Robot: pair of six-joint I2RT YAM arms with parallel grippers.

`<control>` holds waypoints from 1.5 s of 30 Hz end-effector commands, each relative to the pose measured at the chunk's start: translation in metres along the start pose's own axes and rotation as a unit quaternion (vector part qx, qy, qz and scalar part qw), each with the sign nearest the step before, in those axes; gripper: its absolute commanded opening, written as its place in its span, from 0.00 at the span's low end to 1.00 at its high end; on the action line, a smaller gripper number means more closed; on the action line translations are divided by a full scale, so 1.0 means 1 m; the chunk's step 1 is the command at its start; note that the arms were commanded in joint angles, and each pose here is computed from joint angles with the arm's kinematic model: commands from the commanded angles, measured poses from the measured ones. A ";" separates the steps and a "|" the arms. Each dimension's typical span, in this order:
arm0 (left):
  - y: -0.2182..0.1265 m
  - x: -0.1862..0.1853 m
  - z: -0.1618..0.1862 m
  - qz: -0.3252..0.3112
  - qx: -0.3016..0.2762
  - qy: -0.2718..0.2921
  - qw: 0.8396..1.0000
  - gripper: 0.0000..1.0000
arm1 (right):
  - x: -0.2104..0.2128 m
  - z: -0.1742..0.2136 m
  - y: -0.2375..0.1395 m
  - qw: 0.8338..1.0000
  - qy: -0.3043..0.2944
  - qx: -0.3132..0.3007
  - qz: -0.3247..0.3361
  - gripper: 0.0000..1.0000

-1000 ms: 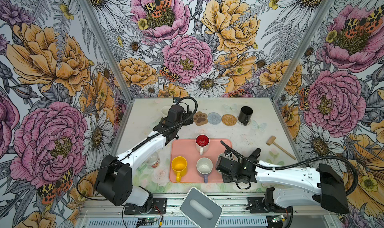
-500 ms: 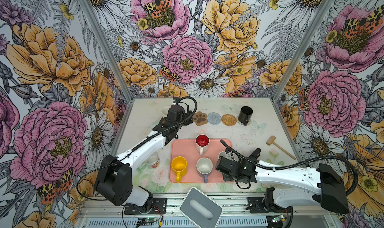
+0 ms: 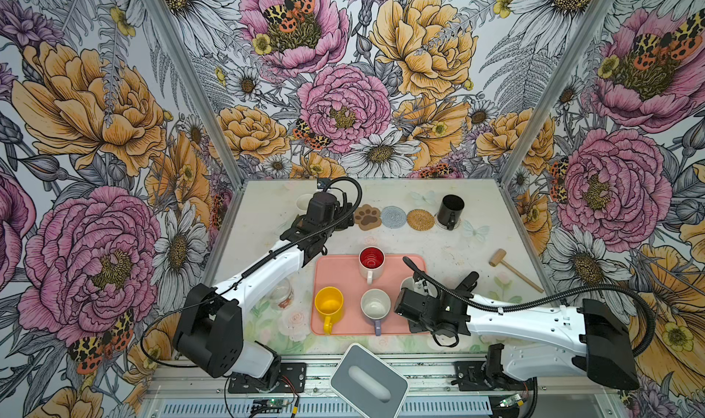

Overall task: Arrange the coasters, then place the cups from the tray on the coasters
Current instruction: 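Lower the right gripper into the speckled mug and close on its rim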

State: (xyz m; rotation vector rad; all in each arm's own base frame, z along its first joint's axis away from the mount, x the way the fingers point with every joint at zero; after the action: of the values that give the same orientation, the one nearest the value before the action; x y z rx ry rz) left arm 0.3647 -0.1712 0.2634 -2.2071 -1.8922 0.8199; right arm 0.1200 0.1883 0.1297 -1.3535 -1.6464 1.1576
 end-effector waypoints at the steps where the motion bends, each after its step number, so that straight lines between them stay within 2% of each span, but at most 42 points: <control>1: 0.001 0.001 -0.002 0.007 0.000 -0.008 1.000 0.86 | -0.002 -0.003 0.001 1.000 0.012 -0.022 0.007 0.09; 5: 0.001 0.000 -0.001 0.008 0.000 -0.009 1.000 0.86 | -0.003 0.000 0.004 1.000 0.014 -0.018 0.011 0.19; 18: 0.002 0.000 -0.002 0.008 0.001 -0.008 1.000 0.86 | -0.002 0.001 0.008 1.000 0.014 -0.015 0.011 0.32; 23: 0.003 0.000 -0.001 0.008 0.002 -0.008 1.000 0.86 | -0.001 0.000 0.010 1.000 0.014 -0.015 0.014 0.44; 45: 0.002 0.002 -0.002 0.005 0.002 -0.008 1.000 0.86 | -0.006 -0.001 0.024 0.999 0.039 -0.024 0.014 0.42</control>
State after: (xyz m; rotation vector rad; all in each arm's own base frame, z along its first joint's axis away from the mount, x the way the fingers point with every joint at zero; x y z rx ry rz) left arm 0.3648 -0.1716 0.2630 -2.2105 -1.8849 0.8234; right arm 0.1256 0.1871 0.1086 -1.3967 -1.6133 1.1086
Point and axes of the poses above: each gripper's point midway between its finger pads, its own y axis out along the fingers, its own x axis along the line the jaws close on, z = x × y, the point moved 6 cm from there along -y, back along the fingers, and after that the axes turned 6 degrees about -y, right-handed, at the moved point
